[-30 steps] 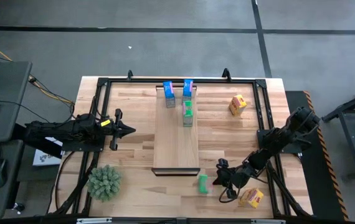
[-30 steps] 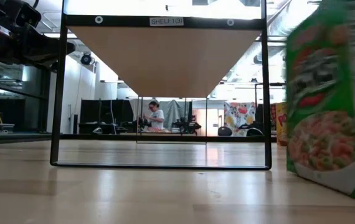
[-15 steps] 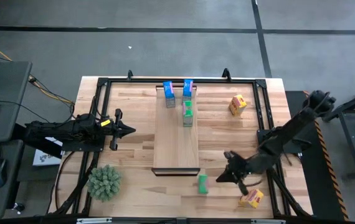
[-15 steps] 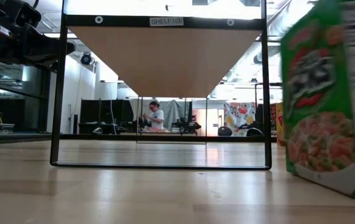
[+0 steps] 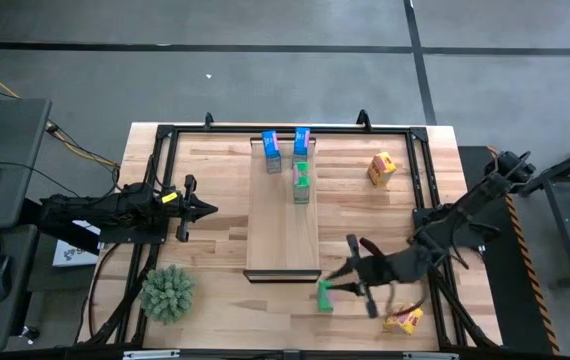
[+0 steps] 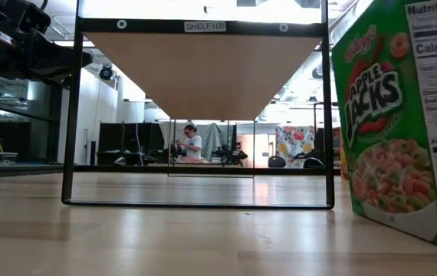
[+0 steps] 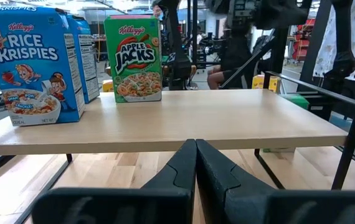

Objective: Stack cereal on shelf
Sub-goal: Put the green cereal box on the shelf aligned with the other green cereal box

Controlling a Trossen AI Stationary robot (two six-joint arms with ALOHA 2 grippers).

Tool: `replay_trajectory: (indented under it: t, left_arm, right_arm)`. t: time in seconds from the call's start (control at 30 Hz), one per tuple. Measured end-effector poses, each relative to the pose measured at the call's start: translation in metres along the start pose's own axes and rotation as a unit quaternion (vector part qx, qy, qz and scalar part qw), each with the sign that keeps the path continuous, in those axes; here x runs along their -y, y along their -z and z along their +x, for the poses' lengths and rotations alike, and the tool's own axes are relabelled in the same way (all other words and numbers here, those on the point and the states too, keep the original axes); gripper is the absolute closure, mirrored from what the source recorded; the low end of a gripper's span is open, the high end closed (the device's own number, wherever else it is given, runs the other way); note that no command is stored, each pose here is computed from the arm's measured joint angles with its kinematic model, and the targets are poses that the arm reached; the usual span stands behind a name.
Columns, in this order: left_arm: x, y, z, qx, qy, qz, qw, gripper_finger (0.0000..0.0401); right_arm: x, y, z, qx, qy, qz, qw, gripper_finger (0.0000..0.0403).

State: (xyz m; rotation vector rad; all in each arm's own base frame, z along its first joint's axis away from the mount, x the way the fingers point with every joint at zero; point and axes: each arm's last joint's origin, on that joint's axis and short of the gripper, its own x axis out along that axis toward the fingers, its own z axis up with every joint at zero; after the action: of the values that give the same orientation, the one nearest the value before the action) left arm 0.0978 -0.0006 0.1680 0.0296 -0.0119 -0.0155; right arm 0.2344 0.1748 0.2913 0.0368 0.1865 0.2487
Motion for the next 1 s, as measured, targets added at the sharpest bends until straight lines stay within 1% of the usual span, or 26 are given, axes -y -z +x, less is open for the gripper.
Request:
replay_trajectory:
  t: [0.1, 0.17, 0.23, 0.3, 0.4, 0.5, 0.57, 0.73, 0.83, 0.87, 0.93, 1.0]
  left_arm:
    - [0.000, 0.000, 0.000, 0.000, 0.000, 0.000, 1.000, 0.0398]
    - [0.000, 0.000, 0.000, 0.000, 0.000, 0.000, 1.000, 0.0398]
    - [0.000, 0.000, 0.000, 0.000, 0.000, 0.000, 1.000, 0.0398]
    - [0.000, 0.000, 0.000, 0.000, 0.000, 0.000, 1.000, 0.0398]
    - [0.000, 0.000, 0.000, 0.000, 0.000, 0.000, 1.000, 0.0398]
    - [0.000, 0.000, 0.000, 0.000, 0.000, 0.000, 1.000, 0.0398]
    - [0.000, 0.000, 0.000, 0.000, 0.000, 0.000, 1.000, 0.0398]
    - [0.000, 0.000, 0.000, 0.000, 0.000, 0.000, 1.000, 0.0398]
    - [0.000, 0.000, 0.000, 0.000, 0.000, 0.000, 1.000, 0.0398]
    - [0.000, 0.000, 0.000, 0.000, 0.000, 0.000, 1.000, 0.0398]
    - [0.000, 0.000, 0.000, 0.000, 0.000, 0.000, 1.000, 0.0398]
    - [0.000, 0.000, 0.000, 0.000, 0.000, 0.000, 1.000, 0.0398]
  right_arm:
    - [0.000, -0.024, 0.004, -0.062, 0.095, 0.033, 0.993, 0.0284]
    - [0.000, -0.038, 0.004, -0.101, 0.133, 0.057, 0.984, 0.0245]
    - [0.000, -0.052, 0.004, -0.138, 0.148, 0.091, 0.975, 0.0204]
    - [0.000, -0.066, 0.004, -0.167, 0.154, 0.142, 0.963, 0.0167]
    - [-0.001, -0.078, 0.003, -0.216, 0.164, 0.215, 0.938, 0.0125]
    - [-0.002, -0.084, 0.004, -0.253, 0.191, 0.294, 0.902, 0.0109]
    - [-0.003, -0.083, 0.006, -0.271, 0.214, 0.351, 0.870, 0.0107]
    - [-0.011, -0.067, 0.022, -0.317, 0.263, 0.480, 0.774, 0.0107]
    - [-0.017, -0.052, 0.036, -0.346, 0.282, 0.537, 0.716, 0.0107]
    - [-0.019, -0.047, 0.041, -0.355, 0.288, 0.550, 0.699, 0.0107]
    - [-0.022, -0.039, 0.050, -0.358, 0.300, 0.573, 0.674, 0.0107]
    - [-0.023, -0.034, 0.058, -0.350, 0.305, 0.590, 0.661, 0.0107]
